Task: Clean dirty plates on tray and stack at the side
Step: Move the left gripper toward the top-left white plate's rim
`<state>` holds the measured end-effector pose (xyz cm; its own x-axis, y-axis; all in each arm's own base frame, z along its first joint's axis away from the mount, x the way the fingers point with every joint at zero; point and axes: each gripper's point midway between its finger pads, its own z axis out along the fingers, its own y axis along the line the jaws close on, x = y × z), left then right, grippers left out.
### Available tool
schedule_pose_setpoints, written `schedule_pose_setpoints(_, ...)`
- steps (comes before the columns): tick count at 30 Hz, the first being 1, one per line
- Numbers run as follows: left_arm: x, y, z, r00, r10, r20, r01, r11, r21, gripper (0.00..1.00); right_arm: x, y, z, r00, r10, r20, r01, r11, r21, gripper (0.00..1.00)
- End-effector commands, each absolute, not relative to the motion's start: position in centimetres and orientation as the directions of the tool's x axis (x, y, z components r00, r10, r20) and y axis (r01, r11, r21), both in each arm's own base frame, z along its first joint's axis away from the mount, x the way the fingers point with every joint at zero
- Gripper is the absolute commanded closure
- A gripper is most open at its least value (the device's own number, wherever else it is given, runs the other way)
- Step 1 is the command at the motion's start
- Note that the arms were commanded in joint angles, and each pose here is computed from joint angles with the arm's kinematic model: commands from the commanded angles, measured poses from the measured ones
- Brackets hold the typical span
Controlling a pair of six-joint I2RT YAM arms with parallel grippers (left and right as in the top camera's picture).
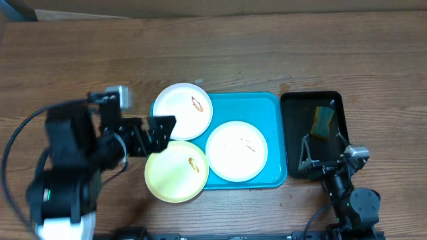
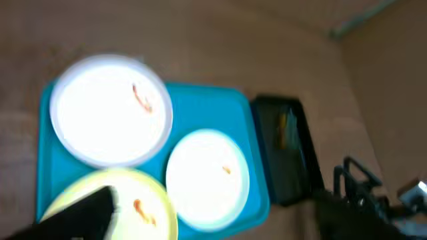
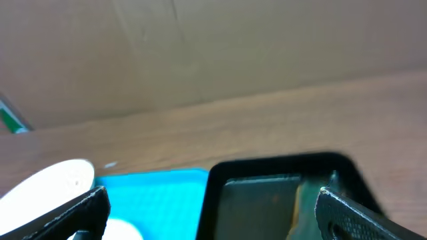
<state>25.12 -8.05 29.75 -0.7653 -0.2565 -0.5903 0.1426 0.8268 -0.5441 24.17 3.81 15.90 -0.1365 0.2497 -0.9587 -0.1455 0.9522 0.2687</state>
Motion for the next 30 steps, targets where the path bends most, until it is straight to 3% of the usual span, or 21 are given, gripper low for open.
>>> schedule_pose_setpoints(1,25.9,-9.3,27.8,-0.848,-0.219,-0.483,0.135,0.792,-0.596,0.28,23.1,4.1,21.7,-0.102,0.348,-0.932,-0.173,0.916,0.361,0.00)
schedule_pose_setpoints(3,26.3,-9.5,25.9,-0.889,-0.213,-0.405,0.087,0.791,-0.606,0.39,22.6,3.8,23.8,-0.129,0.345,-0.930,-0.146,0.921,0.362,0.00)
schedule_pose_setpoints(7,26.7,-11.1,22.6,-0.947,-0.146,-0.287,0.056,0.803,-0.593,0.50,23.0,3.7,27.4,-0.277,0.294,-0.915,-0.086,0.941,0.329,0.00)
schedule_pose_setpoints(13,27.1,-12.6,17.2,-0.983,-0.078,-0.166,-0.001,0.907,-0.421,0.47,24.8,5.3,29.1,-0.631,0.251,-0.734,-0.023,0.940,0.341,0.00)
schedule_pose_setpoints(17,27.6,-14.1,15.2,-0.989,-0.021,-0.143,0.035,0.925,-0.379,0.35,26.2,9.4,29.9,-0.775,0.209,-0.596,-0.129,0.871,0.474,0.00)
schedule_pose_setpoints(20,28.1,-15.3,14.4,-0.990,-0.001,-0.138,0.053,0.922,-0.384,0.34,27.4,11.1,27.9,-0.829,0.127,-0.545,-0.189,0.853,0.486,0.24)
schedule_pose_setpoints(21,28.3,-16.0,14.0,-0.991,0.007,-0.135,0.059,0.921,-0.386,0.34,28.0,11.8,25.5,-0.870,0.078,-0.487,-0.182,0.866,0.465,0.39)
schedule_pose_setpoints(22,28.3,-16.3,13.8,-0.991,0.012,-0.135,0.064,0.920,-0.386,0.34,28.2,12.2,24.2,-0.892,0.057,-0.448,-0.170,0.876,0.451,0.43)
schedule_pose_setpoints(30,29.3,-17.2,13.9,-0.981,0.043,-0.189,0.116,0.913,-0.392,0.20,30.6,16.2,12.9,-0.914,-0.302,-0.269,-0.356,0.917,0.178,0.42)
